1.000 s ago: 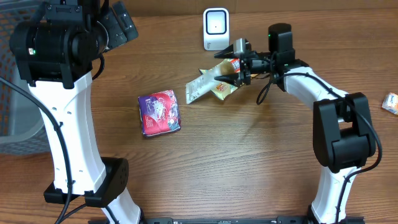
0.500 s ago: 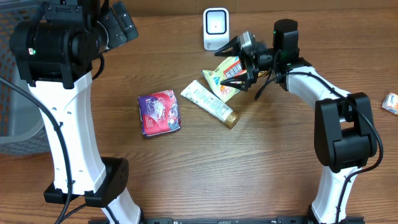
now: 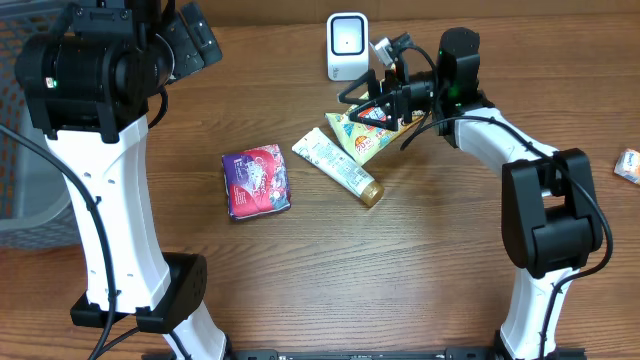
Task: Scan the item barcode
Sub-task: 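Lower right gripper onto the white tube and grasp it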
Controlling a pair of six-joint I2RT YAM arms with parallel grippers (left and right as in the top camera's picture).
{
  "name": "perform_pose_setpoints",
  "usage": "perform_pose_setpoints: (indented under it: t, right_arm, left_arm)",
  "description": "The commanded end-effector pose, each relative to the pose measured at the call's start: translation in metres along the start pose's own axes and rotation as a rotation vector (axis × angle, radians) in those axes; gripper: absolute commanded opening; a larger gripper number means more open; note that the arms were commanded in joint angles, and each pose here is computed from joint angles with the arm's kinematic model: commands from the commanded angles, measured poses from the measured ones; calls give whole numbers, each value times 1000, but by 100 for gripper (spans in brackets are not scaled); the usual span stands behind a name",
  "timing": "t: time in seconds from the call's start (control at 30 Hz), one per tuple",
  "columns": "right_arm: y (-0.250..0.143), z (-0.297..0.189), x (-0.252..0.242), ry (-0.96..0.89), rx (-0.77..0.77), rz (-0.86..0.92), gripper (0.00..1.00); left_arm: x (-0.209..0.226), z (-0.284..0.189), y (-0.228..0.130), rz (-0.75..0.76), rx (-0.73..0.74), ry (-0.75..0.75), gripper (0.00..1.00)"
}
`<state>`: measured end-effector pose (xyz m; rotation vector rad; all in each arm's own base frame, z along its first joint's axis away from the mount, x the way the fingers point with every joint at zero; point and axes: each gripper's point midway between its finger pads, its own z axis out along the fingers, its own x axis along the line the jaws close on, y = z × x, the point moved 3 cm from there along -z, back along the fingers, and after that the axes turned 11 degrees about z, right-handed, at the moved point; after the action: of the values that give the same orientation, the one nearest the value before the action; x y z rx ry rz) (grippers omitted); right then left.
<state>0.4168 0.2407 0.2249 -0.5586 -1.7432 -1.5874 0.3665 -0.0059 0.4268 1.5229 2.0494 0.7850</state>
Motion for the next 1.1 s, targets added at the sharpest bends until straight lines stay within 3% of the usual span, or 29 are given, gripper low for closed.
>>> perform_pose_setpoints:
  t: [0.0, 0.17, 0.27, 0.4, 0.57, 0.67, 0.8, 0.9, 1.07]
  right_arm:
    - [12, 6, 26, 21, 27, 100, 99]
    - [28, 22, 65, 41, 52, 106, 100]
    - [56, 34, 84, 53, 26, 303, 100]
    - [92, 47, 83, 48, -91, 411, 100]
    - [129, 61, 88, -13, -213, 278, 99]
    - [146, 61, 80, -133, -281, 251, 99]
    - [143, 55, 49, -538, -332, 262, 99]
    - [116, 52, 42, -836, -220, 186, 100]
    - [46, 50, 35, -1044, 147, 117, 100]
  left_arm:
    - [0, 3, 0, -1, 8, -1, 100]
    - [0, 3, 0, -1, 8, -1, 100]
    - [0, 3, 0, -1, 8, -2, 100]
    - [0, 3, 0, -1, 8, -2, 100]
    - [0, 3, 0, -1, 8, -1, 100]
    - [0, 3, 0, -1, 8, -1, 100]
    - [0, 3, 0, -1, 8, -1, 100]
    - [0, 3, 0, -1, 8, -1, 99]
    - [0, 3, 0, -1, 8, -1, 99]
